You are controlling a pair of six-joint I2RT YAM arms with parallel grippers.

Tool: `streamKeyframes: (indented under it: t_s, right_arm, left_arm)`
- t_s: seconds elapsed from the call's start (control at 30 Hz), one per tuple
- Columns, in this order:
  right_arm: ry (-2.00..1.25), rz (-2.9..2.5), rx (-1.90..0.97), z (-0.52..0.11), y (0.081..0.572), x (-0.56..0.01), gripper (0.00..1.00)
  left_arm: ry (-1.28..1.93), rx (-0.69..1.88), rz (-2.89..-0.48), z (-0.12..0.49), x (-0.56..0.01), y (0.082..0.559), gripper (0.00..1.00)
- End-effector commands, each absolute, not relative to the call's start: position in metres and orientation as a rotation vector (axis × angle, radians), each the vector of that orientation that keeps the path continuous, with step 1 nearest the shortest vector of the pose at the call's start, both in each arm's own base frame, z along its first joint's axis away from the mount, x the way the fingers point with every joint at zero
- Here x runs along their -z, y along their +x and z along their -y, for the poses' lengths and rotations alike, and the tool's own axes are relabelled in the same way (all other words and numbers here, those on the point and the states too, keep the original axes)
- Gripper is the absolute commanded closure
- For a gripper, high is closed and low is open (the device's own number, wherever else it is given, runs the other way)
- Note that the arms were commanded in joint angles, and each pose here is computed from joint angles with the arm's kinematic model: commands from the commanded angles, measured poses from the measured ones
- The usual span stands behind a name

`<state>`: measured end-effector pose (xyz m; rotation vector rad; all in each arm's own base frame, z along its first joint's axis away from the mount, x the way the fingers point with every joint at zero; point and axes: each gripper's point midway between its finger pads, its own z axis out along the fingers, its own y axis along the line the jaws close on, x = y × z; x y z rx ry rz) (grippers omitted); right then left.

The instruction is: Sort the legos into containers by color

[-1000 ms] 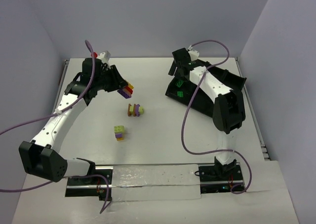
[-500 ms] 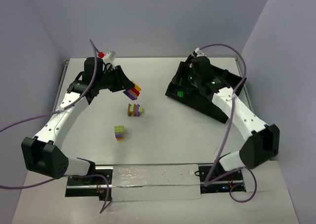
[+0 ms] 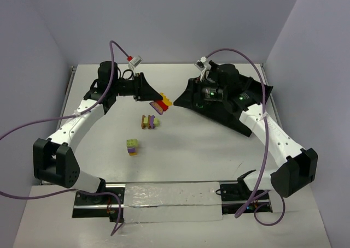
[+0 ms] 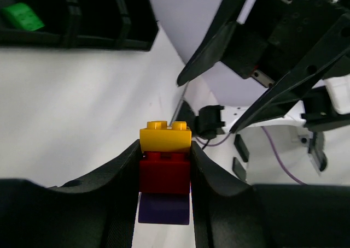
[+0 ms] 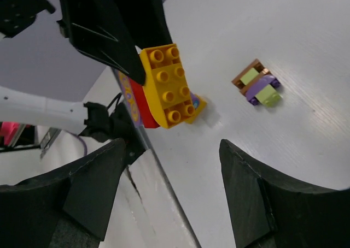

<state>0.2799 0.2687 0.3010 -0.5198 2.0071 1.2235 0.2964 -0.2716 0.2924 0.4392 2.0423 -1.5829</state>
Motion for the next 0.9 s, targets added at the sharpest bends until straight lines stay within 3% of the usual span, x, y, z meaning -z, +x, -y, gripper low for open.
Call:
streamKeyframes:
  t_s: [0.0, 0.43, 0.87]
  right_arm:
    - [-0.698, -1.851, -1.404, -0.286, 0.263, -0.336, 0.22]
    - [-0.767, -1.790, -1.576, -0.303, 0.262, -0.346, 0.19]
    - [-0.812, -1.764, -1.722, -0.318, 0.258, -0.345, 0.32]
  left_arm:
    - [0.612, 1.695, -1.845, 0.278, -0.329, 0.283, 1.00]
    - [0.726, 1.728, -1.777, 0.276, -0.342, 0.267, 1.00]
    - [0.759, 1.729, -1.756, 0.276, -0.347, 0.260, 1.00]
